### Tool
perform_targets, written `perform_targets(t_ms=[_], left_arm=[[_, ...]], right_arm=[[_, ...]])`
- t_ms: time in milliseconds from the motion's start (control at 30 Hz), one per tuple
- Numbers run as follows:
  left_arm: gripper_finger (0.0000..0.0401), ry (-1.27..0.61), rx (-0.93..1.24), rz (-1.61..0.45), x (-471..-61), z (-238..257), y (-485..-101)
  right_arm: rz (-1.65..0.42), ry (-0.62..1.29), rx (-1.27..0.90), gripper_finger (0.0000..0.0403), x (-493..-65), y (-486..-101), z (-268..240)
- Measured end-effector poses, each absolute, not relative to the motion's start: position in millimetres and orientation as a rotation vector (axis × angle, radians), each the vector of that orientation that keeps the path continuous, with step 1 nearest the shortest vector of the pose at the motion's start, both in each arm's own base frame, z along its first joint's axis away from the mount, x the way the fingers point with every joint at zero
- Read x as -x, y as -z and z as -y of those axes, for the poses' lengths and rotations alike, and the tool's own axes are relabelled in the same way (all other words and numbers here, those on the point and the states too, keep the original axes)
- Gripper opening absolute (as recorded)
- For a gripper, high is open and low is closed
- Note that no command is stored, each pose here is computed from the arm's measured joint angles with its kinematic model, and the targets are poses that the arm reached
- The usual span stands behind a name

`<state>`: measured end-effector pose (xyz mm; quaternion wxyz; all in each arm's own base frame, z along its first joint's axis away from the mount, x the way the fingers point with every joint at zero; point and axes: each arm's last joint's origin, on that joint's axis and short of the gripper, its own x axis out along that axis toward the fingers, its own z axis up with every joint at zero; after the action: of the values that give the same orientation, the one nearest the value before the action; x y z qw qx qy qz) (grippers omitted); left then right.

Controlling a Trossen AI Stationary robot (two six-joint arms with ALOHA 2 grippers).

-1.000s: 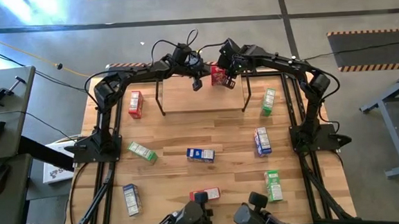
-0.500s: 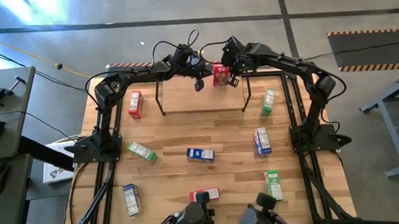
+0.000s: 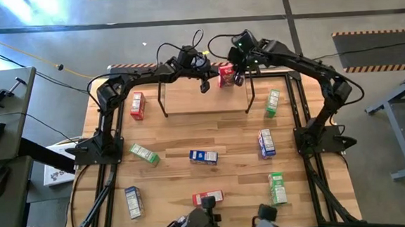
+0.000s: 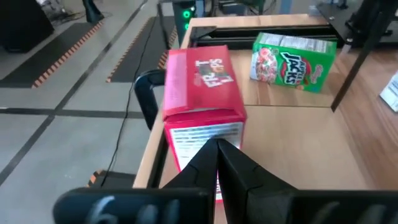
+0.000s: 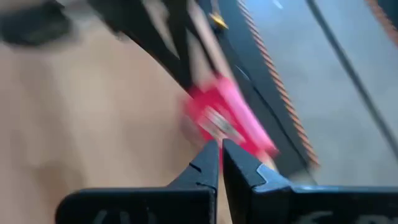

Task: Stack cereal on shelf
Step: Put the middle red cereal box on the shelf

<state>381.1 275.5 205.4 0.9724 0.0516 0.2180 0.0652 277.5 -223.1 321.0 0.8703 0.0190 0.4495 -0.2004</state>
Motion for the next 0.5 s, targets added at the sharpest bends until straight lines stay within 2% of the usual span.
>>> perform_targets(t_ms=[100,267,367,500], left_arm=[[0.0001,-0.1,-0.072,-0.476,-372,-275,-211],[0.0001,-0.121,-0.02,-0.395,-339,-280,-236],[0.0001,-0.178,0.01,-0.349,-315,-271,-236],[0.0,-0.318,-0.061,-0.234,-286,-251,-253]], right_arm=[[-0.88,0.359,-0.024,0.0,-289,-320,221],[-0.812,0.322,0.013,0.0,-307,-314,221],[-0.831,0.32,0.034,0.0,-316,-303,224],[-0.864,0.351,0.063,0.0,-324,-288,231]])
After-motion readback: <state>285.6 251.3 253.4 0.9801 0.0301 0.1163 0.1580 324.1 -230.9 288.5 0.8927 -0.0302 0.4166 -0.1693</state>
